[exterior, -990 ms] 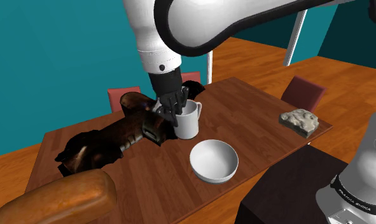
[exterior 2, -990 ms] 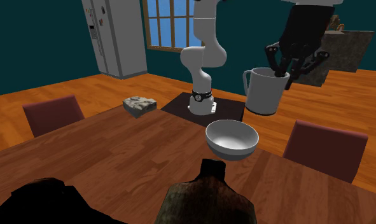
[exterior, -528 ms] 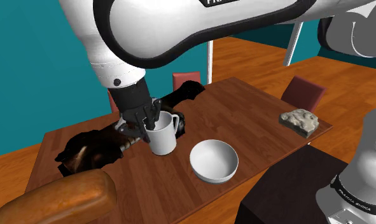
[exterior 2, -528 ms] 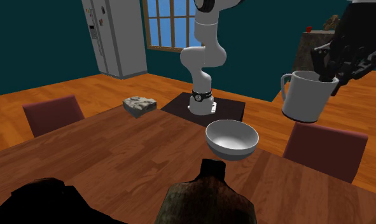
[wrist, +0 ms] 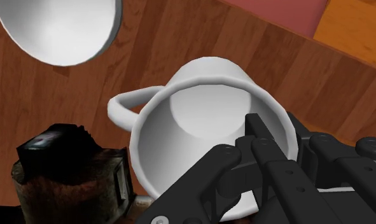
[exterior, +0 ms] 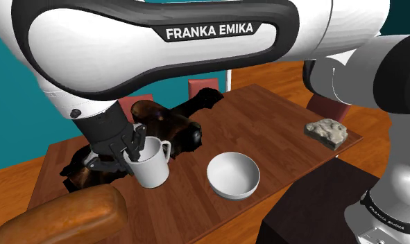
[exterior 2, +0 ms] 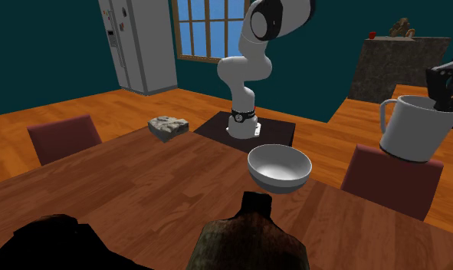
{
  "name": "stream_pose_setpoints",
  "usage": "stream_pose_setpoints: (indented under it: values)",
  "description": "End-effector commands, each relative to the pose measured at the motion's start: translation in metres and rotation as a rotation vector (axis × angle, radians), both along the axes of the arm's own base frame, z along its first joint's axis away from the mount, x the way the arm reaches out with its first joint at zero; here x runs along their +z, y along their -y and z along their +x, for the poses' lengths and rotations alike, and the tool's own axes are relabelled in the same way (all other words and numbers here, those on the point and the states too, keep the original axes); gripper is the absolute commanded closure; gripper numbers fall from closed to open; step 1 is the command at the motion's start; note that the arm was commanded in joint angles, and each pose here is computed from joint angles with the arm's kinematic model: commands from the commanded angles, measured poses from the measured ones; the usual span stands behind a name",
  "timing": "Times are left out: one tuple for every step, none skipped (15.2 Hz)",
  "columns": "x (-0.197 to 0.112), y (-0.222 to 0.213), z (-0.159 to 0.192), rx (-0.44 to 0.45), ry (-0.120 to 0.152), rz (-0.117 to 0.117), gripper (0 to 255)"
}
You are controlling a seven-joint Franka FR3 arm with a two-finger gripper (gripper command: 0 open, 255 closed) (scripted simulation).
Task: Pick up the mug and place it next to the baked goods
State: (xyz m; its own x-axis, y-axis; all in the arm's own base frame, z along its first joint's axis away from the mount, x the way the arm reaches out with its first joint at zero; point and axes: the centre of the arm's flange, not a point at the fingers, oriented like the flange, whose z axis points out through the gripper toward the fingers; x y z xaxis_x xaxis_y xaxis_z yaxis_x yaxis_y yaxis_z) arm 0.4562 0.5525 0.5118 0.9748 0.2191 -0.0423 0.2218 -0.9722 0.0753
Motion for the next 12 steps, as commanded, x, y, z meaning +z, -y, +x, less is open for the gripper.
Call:
stream_pose_setpoints:
  values:
    - [-0.010, -0.001, 0.000, -0.001, 0.001, 0.000, 255]
    - [-0.016, -0.001, 0.000, -0.001, 0.001, 0.000, 255]
    - [-0.021, -0.001, 0.000, -0.001, 0.001, 0.000, 255]
    - [-0.026, -0.001, 0.000, -0.001, 0.001, 0.000, 255]
    - [-0.031, -0.001, 0.000, -0.001, 0.001, 0.000, 255]
    - [-0.037, -0.001, 0.000, -0.001, 0.001, 0.000, 255]
    - [-0.042, -0.001, 0.000, -0.001, 0.001, 0.000, 255]
    - [-0.047, -0.001, 0.000, -0.001, 0.001, 0.000, 255]
    - [-0.053, -0.001, 0.000, -0.001, 0.001, 0.000, 255]
    - [-0.058, -0.001, 0.000, -0.001, 0.001, 0.000, 255]
    - [-0.063, -0.001, 0.000, -0.001, 0.001, 0.000, 255]
    - [-0.068, -0.001, 0.000, -0.001, 0.001, 0.000, 255]
